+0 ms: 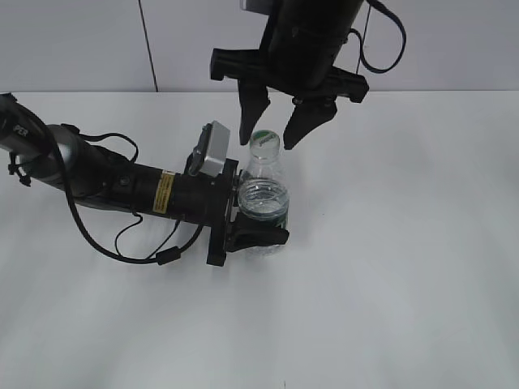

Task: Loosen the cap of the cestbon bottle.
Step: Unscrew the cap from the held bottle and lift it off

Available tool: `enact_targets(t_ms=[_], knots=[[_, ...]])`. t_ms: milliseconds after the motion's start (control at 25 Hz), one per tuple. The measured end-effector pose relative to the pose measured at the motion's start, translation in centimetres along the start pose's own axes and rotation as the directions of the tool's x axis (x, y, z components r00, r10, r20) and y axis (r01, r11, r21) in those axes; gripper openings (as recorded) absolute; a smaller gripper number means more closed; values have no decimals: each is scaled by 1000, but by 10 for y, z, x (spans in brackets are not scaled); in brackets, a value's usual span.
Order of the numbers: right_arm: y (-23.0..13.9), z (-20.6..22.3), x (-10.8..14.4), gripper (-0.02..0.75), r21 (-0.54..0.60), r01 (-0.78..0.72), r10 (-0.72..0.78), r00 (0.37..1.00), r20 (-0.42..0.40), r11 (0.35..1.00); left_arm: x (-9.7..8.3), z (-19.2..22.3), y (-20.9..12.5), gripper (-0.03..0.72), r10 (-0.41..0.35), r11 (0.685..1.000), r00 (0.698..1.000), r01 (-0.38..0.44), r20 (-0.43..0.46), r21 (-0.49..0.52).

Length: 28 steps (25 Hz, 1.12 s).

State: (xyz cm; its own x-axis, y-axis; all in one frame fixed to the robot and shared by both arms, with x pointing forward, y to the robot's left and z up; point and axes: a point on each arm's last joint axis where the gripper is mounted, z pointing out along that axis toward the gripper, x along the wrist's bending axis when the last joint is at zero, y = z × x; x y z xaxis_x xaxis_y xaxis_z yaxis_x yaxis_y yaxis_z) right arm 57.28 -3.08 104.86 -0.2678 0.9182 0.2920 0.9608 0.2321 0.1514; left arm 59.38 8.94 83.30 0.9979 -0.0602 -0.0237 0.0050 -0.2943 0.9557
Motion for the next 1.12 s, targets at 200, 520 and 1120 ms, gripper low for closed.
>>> enact_targets(t_ms=[200, 520, 1120], knots=[[1, 10, -1, 420, 22, -7, 6, 1000, 4, 1000, 0, 0, 0, 408, 0, 1000, 1000, 0, 0, 0], [1, 10, -1, 389, 22, -7, 7, 1000, 3, 1000, 0, 0, 0, 408, 0, 1000, 1000, 0, 0, 0], [1, 10, -2, 311, 22, 171, -171, 985, 3, 985, 0, 0, 0, 408, 0, 1000, 1000, 0, 0, 0]])
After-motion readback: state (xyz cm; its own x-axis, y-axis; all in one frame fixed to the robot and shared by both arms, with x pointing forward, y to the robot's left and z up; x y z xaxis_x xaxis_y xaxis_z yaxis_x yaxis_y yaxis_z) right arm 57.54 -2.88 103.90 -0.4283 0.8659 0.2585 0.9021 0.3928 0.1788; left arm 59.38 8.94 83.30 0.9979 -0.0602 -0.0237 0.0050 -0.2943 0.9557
